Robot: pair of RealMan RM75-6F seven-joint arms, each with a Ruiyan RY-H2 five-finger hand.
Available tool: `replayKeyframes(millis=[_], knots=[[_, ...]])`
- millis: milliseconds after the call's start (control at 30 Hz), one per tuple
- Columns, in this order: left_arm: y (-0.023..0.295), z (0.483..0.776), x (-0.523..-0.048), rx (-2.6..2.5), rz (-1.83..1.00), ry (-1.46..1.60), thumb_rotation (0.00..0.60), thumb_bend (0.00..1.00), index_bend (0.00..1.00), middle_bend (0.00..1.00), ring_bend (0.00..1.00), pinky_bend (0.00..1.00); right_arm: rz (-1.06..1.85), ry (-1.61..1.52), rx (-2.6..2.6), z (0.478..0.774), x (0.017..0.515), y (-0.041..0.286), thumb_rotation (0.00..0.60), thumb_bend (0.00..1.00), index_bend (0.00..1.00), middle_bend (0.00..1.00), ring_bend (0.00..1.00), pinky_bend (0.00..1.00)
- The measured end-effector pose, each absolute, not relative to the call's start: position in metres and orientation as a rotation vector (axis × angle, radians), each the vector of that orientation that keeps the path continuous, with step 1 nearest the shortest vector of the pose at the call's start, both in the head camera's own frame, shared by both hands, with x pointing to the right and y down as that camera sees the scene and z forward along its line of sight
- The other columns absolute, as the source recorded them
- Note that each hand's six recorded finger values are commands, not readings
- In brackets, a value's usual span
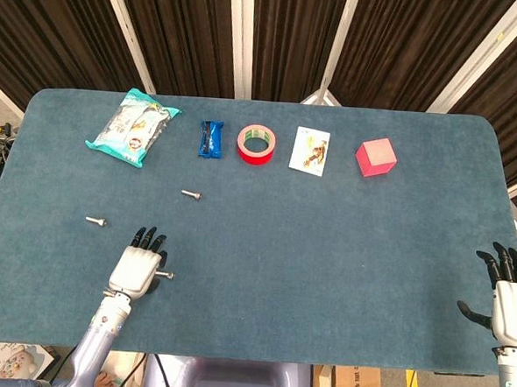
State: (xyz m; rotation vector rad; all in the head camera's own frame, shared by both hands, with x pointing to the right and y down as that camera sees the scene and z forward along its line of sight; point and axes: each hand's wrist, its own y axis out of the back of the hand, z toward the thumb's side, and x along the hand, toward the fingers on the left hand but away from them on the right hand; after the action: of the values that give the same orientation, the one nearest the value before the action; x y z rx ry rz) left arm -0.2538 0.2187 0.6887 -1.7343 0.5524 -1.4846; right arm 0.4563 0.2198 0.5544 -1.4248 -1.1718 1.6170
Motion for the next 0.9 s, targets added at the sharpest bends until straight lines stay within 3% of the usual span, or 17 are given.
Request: replayKeyframes(millis=[333,900], knots=[[0.219,0.6915,-0.2587,-1.689,-1.506,0.523,0.6,0.46,0.54,0.13,0.0,0.0,1.611,-1.188,-1.423,0.5538,0.4561,0.2196,0.6,0.13,0.22,0.1,0.04,0.0],[0.2199,0.6937,-0.254,-1.676,-1.496,0.508,0.6,0.46,0.52,0.13,0.0,0.0,1.617,-1.196,-1.421,0.5543,0.4568,0.2199,0.6,0.13,0.22,0.1,0.04,0.0]])
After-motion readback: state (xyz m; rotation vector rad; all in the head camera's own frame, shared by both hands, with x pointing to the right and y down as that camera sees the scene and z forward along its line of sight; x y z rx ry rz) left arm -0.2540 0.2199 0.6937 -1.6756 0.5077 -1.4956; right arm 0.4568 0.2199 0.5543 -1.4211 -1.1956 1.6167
